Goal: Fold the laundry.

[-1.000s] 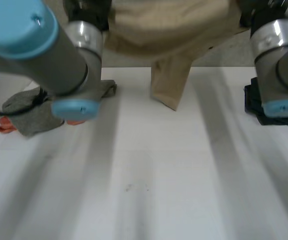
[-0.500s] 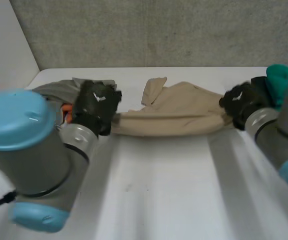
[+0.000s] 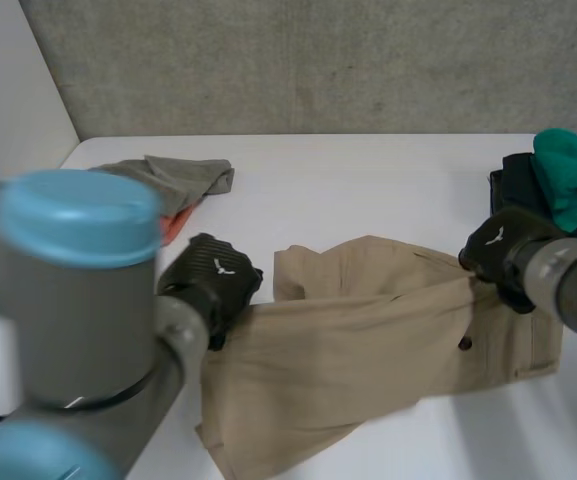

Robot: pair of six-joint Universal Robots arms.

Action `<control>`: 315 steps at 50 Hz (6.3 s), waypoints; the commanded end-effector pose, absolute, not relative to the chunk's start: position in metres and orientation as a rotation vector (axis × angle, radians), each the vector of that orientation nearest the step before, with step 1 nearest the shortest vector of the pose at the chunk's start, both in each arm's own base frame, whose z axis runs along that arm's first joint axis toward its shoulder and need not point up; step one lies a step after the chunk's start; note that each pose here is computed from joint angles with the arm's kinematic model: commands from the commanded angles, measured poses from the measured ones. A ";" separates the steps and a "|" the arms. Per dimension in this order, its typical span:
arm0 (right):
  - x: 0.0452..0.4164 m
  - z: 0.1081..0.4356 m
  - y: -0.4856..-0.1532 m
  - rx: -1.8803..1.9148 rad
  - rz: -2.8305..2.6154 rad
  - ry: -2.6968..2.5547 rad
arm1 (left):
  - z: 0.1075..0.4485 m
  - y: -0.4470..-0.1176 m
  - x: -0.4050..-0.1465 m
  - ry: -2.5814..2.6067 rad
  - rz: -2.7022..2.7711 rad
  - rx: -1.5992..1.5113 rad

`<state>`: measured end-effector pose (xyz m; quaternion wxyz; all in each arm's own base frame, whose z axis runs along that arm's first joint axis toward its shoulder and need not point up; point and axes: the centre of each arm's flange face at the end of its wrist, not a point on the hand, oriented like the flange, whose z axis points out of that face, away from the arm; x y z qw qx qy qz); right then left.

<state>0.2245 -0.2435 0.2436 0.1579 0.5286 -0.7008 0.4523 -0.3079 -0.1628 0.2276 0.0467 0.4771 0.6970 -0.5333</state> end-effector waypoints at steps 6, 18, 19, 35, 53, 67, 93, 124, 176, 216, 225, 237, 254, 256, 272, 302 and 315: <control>0.256 0.275 -0.339 1.191 1.669 -1.706 | 0.262 -0.279 -0.366 1.843 -1.940 1.225; 0.295 0.398 -0.365 0.696 2.382 -0.888 | 0.440 -0.284 -0.376 1.132 -2.721 0.515; 0.297 0.399 -0.363 0.695 2.388 -0.888 | 0.438 -0.284 -0.372 1.146 -2.706 0.524; 0.306 0.261 -0.357 1.084 2.106 -1.363 | 0.290 -0.276 -0.361 1.579 -2.307 0.935; 0.247 0.185 -0.248 1.515 1.357 -1.999 | 0.193 -0.187 -0.306 2.084 -1.901 1.202; 0.198 0.170 -0.183 1.686 0.923 -2.125 | 0.170 -0.050 -0.260 2.188 -1.198 1.811; 0.192 0.157 -0.185 1.660 1.010 -2.165 | 0.216 -0.225 -0.343 2.062 -1.966 1.353; 0.193 0.148 -0.193 1.633 1.050 -2.146 | 0.150 -0.301 -0.345 2.058 -1.811 1.460; 0.196 0.151 -0.205 1.550 1.163 -2.129 | 0.185 -0.084 -0.265 2.701 -1.298 1.412; 0.185 0.190 -0.230 1.527 1.270 -1.969 | 0.211 -0.171 -0.323 2.139 -1.730 1.337; 0.224 0.175 -0.304 1.413 1.593 -1.706 | 0.179 -0.242 -0.380 1.731 -1.969 1.264; 0.257 0.139 -0.386 1.230 1.852 -1.435 | 0.165 -0.325 -0.409 1.264 -2.138 0.959; 0.233 0.200 -0.337 1.032 1.970 -1.930 | 0.185 -0.279 -0.395 1.399 -2.208 0.997; 0.226 0.192 -0.328 1.068 1.890 -2.031 | 0.189 -0.265 -0.389 1.463 -2.219 1.014; 0.186 0.140 -0.314 1.090 1.606 -2.346 | 0.175 -0.212 -0.350 2.262 -2.098 1.058; 0.333 0.133 -0.199 2.102 2.141 -1.183 | 0.239 -0.201 -0.307 2.280 -2.228 0.887; 0.287 0.227 -0.249 1.420 2.569 -2.027 | 0.245 -0.231 -0.333 2.171 -2.385 0.841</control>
